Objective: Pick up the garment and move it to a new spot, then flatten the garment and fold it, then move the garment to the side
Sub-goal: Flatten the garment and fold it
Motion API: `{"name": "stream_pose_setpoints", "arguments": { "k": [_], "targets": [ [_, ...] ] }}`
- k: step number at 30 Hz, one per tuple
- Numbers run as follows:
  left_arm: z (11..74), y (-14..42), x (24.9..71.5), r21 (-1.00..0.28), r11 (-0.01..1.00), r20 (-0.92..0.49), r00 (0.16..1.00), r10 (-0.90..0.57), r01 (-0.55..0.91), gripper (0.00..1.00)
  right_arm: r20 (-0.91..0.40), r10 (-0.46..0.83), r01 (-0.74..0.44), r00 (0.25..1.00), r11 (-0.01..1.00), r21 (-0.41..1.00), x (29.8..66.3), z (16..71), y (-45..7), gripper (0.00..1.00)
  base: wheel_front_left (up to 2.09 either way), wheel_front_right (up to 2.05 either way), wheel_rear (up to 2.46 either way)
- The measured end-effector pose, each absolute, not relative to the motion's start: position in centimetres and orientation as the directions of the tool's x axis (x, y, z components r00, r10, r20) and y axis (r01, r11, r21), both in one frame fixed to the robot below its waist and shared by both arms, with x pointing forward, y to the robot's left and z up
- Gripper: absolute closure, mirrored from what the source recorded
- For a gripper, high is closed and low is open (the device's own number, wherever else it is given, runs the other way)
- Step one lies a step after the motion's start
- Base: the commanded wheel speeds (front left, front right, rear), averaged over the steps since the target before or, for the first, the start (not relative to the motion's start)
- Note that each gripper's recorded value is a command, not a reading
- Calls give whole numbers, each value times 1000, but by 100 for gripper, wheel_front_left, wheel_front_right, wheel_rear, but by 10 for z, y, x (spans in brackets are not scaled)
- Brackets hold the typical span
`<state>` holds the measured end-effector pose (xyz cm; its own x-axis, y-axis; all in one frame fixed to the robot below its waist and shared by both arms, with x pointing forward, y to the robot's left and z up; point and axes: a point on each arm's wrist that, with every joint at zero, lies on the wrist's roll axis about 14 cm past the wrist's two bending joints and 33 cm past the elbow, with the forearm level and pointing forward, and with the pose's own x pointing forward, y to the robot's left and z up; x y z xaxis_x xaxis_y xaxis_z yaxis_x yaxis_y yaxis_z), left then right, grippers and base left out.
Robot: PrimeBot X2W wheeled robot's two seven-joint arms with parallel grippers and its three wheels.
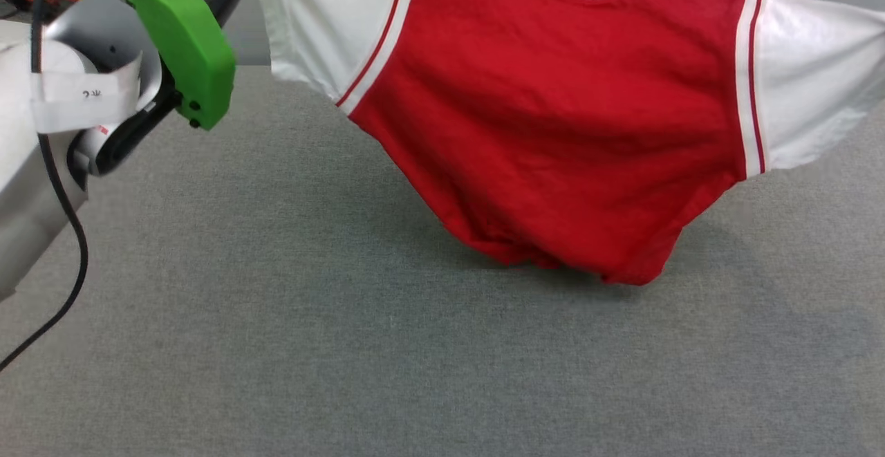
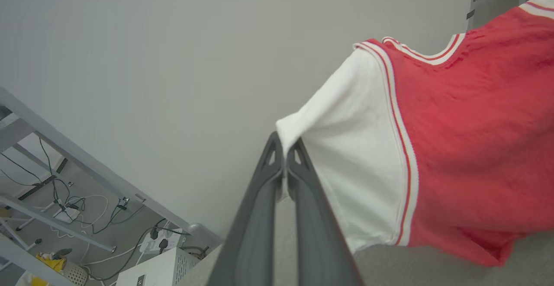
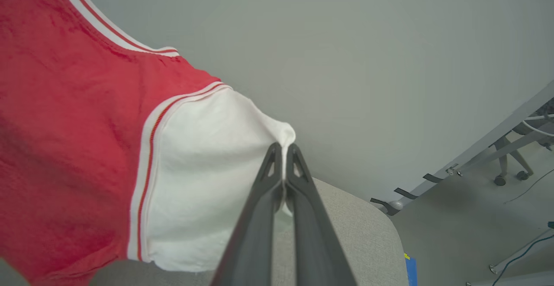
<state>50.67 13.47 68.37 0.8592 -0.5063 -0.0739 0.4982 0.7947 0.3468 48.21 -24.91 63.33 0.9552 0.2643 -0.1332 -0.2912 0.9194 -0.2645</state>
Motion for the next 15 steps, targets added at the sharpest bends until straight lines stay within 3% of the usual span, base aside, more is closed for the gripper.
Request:
{"name": "stream_pose_setpoints", "arguments": {
  "k": [15],
  "targets": [
    [765, 111, 553, 410, 803, 131, 843, -522, 433, 100, 40, 289, -256, 957, 897, -359, 530, 713, -226, 100, 0, 0, 0]
  ]
}}
